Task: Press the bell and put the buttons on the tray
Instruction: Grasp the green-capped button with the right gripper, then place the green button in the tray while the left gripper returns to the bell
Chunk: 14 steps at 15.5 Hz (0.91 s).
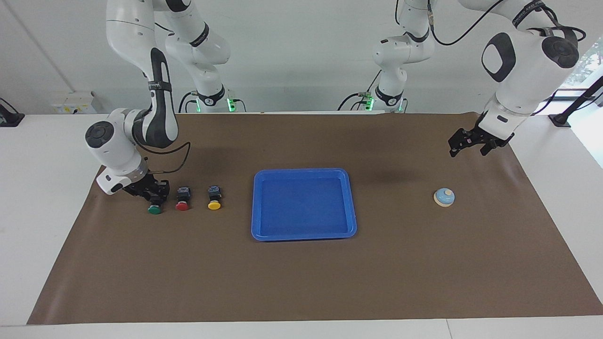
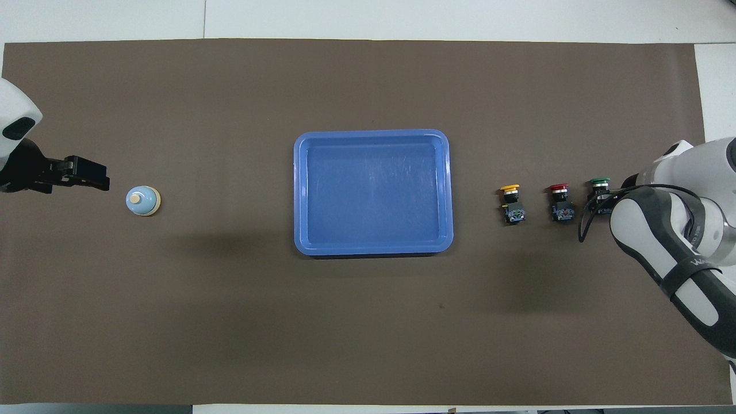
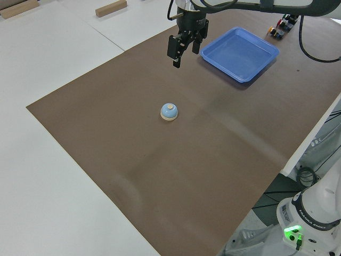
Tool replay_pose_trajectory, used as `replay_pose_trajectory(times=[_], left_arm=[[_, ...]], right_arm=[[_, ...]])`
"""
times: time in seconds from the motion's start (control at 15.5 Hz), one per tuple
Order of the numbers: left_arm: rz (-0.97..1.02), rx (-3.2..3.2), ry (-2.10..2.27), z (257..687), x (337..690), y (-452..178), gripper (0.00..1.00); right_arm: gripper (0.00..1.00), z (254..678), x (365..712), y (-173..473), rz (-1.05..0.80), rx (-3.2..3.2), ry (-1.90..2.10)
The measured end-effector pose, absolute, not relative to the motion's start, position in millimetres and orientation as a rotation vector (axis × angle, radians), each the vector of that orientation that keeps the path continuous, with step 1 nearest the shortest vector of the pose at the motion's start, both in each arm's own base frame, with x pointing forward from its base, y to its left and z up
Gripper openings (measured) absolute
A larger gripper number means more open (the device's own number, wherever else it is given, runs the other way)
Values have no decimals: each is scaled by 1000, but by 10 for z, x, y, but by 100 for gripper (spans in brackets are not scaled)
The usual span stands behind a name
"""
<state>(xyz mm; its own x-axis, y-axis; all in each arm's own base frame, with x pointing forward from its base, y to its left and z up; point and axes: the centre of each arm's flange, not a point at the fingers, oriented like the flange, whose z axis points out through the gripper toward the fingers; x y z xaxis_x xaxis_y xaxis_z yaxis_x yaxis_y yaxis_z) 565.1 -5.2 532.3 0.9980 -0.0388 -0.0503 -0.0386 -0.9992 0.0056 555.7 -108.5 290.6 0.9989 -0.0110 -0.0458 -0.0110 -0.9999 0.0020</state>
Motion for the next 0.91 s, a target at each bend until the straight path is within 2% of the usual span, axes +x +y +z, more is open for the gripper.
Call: replay_pose_trajectory(times=[0.06,0.26,0.45,0.65,0.91], left_arm=[[-79,3135,-66,5323,5650,-73,100],[-80,3135,-78,5322,5650,-114,100],[-84,3135,-101,5317,5645,-197,100],[-88,3135,-114,5315,5639,-249,100],[-85,3135,-101,5396,5640,-260,100]], right_arm=[[41,2907,5557,-1086,-72,3139,-18],[41,2972,5613,-1057,-47,3137,-7],[41,3365,5880,-773,-21,3137,40],[41,3833,6095,70,-30,3140,-30],[41,3921,5957,1523,-23,3159,-82]])
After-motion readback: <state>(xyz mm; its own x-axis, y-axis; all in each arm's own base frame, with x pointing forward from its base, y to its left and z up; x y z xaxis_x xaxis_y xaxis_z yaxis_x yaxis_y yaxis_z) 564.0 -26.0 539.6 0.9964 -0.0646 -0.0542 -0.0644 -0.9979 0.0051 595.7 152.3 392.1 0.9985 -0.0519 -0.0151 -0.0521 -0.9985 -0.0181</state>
